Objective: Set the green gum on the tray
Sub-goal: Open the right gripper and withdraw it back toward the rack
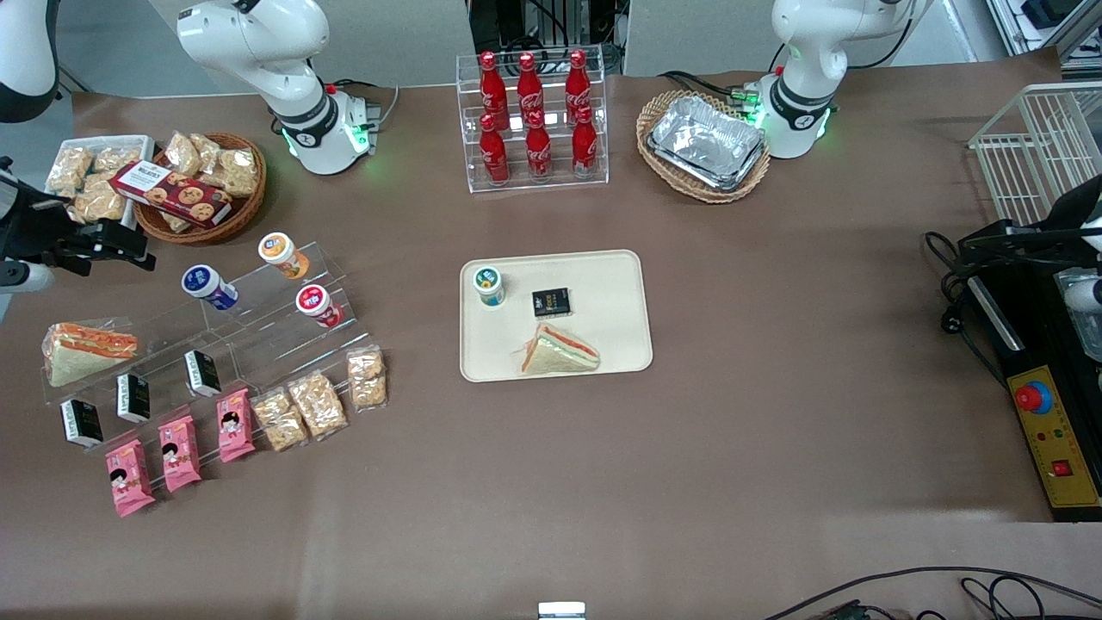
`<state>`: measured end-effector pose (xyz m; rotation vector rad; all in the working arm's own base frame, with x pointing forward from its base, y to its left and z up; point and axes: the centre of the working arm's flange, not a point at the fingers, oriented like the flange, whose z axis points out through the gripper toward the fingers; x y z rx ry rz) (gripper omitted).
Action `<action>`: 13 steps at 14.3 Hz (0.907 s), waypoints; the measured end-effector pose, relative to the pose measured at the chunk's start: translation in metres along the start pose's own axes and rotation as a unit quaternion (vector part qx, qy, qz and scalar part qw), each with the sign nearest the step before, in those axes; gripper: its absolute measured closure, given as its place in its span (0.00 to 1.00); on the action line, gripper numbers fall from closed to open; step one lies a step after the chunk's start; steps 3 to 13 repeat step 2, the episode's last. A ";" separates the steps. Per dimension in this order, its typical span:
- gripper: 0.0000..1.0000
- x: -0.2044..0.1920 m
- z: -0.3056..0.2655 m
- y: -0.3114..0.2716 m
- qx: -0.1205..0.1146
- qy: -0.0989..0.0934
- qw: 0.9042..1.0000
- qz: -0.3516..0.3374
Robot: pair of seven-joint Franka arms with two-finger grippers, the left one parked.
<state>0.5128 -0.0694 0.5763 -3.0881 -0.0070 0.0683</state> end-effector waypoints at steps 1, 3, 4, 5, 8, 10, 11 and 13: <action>0.00 0.001 -0.002 0.000 -0.001 0.002 1.000 0.000; 0.00 0.003 -0.003 -0.001 -0.002 0.003 1.000 0.000; 0.00 0.003 -0.003 -0.001 -0.002 0.003 1.000 0.000; 0.00 0.003 -0.003 -0.001 -0.002 0.003 1.000 0.000; 0.00 0.003 -0.003 -0.001 -0.002 0.003 1.000 0.000; 0.00 0.003 -0.003 -0.001 -0.002 0.003 1.000 0.000; 0.00 0.003 -0.003 -0.001 -0.002 0.003 1.000 0.000; 0.00 0.003 -0.003 -0.001 -0.002 0.003 1.000 0.000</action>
